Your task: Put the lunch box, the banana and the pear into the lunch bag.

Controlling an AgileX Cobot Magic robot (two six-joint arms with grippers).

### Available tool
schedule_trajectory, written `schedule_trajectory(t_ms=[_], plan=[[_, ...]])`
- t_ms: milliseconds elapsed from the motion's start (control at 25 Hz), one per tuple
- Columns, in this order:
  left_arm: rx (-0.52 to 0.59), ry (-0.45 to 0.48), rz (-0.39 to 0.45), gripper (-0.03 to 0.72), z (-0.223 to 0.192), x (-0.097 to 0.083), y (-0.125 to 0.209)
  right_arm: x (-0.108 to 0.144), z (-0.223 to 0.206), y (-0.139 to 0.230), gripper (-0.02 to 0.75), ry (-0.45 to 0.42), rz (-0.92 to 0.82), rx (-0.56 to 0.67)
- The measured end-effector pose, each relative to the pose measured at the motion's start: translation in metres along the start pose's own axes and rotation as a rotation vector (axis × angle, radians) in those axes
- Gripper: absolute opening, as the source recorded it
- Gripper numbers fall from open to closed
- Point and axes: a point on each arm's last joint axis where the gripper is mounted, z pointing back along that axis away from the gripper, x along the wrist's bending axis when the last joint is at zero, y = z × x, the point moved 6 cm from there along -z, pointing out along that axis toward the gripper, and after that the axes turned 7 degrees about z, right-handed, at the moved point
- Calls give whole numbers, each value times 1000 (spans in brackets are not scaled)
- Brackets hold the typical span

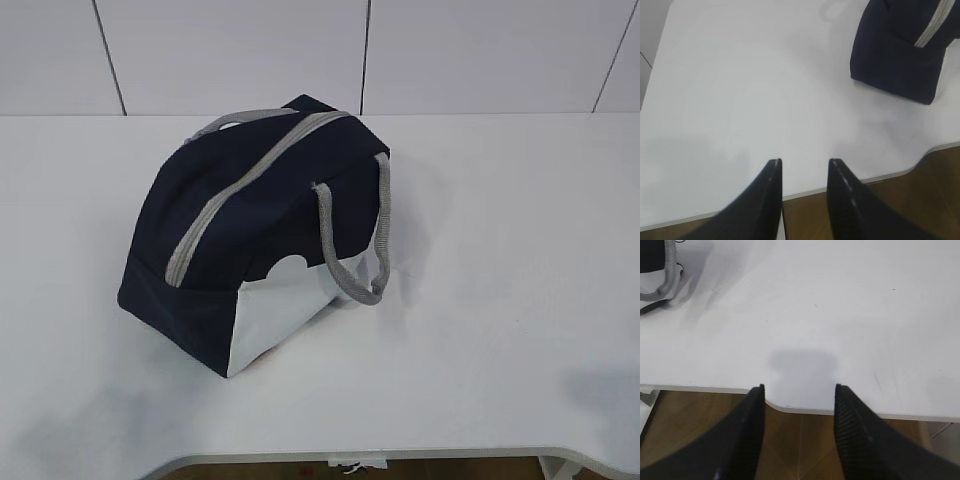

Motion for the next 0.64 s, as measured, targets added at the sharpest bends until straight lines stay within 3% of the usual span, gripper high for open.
schedule_trajectory(t_ms=[640], plan=[[-1, -8, 5, 237, 0, 0, 0, 0, 0, 0, 361, 0, -2, 0]])
